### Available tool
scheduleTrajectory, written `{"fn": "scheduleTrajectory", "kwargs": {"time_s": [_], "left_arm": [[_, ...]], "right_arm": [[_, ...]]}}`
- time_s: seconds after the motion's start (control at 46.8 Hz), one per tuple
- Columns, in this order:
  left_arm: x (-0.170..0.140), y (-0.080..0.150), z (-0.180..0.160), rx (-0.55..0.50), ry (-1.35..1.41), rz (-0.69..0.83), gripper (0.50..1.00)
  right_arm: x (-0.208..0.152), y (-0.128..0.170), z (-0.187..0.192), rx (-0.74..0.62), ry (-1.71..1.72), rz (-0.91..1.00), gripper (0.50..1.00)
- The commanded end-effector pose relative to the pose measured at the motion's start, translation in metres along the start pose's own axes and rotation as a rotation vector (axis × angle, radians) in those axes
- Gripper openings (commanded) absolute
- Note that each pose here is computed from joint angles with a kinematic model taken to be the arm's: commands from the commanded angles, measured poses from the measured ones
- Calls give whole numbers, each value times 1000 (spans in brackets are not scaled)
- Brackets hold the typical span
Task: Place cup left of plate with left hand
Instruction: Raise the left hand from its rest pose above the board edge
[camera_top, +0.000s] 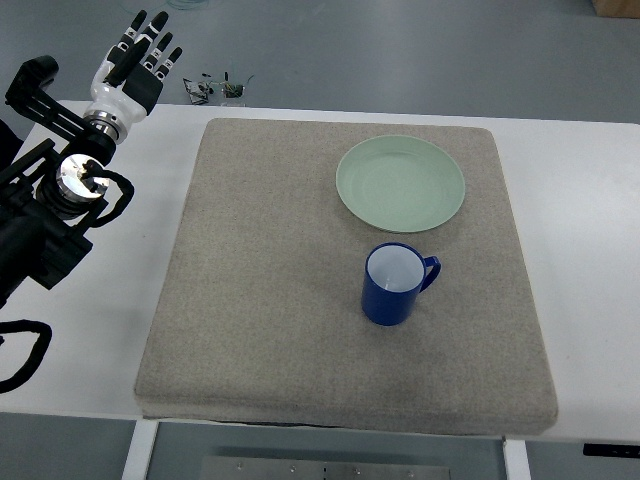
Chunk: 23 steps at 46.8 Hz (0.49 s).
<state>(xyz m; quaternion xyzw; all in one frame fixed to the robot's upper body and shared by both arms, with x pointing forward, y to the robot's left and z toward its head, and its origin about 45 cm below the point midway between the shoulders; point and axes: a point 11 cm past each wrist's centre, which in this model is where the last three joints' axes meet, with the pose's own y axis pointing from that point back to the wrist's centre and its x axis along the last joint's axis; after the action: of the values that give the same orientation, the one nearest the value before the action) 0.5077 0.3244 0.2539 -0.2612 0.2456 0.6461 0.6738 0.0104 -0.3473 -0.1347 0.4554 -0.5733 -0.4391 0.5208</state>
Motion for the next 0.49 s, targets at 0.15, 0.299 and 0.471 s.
{"fn": "scheduleTrajectory", "kwargs": {"time_s": [0.15,0.299,0.471], "left_arm": [[1,0,0,0,-2,5,994],[1,0,1,-2,-3,5,994],[-3,0,-1,7,-4,-11,994]], "right_arm": [[0,0,0,0,0,0,934],[0,0,0,0,0,0,934],[0,0,0,0,0,0,934]]}}
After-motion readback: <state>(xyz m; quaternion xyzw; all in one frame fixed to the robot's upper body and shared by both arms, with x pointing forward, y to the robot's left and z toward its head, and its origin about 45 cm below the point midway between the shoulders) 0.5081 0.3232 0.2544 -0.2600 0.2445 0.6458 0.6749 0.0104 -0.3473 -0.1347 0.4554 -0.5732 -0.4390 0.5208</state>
